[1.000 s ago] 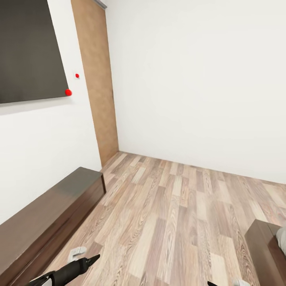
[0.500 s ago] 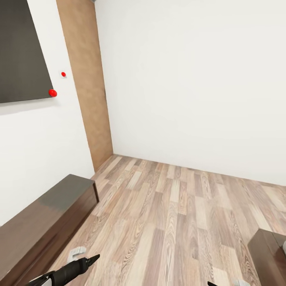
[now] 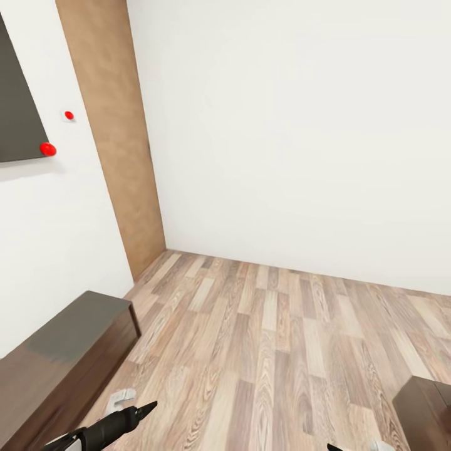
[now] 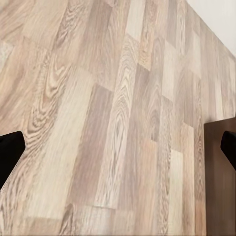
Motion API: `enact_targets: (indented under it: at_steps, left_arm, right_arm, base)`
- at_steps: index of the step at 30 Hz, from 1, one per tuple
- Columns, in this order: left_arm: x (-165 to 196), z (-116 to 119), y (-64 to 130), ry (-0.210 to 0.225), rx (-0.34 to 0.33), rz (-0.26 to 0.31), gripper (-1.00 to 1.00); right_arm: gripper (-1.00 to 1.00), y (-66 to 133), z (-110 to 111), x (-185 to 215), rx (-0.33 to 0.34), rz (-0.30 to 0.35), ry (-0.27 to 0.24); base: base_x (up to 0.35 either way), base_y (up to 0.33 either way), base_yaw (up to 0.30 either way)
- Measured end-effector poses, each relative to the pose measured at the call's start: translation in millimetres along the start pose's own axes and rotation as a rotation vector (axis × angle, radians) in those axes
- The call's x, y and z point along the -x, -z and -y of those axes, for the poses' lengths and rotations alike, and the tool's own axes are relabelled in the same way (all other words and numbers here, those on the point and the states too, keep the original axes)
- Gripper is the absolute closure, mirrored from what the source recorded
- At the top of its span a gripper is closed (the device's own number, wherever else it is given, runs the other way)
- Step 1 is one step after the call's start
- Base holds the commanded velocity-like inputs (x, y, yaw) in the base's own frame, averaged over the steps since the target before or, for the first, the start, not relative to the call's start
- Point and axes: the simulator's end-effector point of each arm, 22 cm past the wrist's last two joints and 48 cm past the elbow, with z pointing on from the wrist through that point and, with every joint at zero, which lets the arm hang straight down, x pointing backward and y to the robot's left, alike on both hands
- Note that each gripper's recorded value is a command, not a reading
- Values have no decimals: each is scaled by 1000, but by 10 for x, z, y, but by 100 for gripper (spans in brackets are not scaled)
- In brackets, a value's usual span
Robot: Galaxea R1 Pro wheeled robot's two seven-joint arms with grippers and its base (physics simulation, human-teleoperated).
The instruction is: In the bedroom, move the book from the bed onto either nightstand, and place the two sandals side by side next to the bed.
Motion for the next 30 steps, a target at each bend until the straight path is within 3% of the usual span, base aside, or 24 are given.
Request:
enact_targets:
  at_steps: [22,30]
  left_arm:
    - [-6,-2,0,1,1,-1,-100]
    - [-6,-2,1,1,0,-2,-100]
  right_arm:
    - [-100,2,2,1,0,0,0]
    - [-100,0,0,1,0,0,0]
  base:
    - [328,0,-120]
    - [328,0,-28]
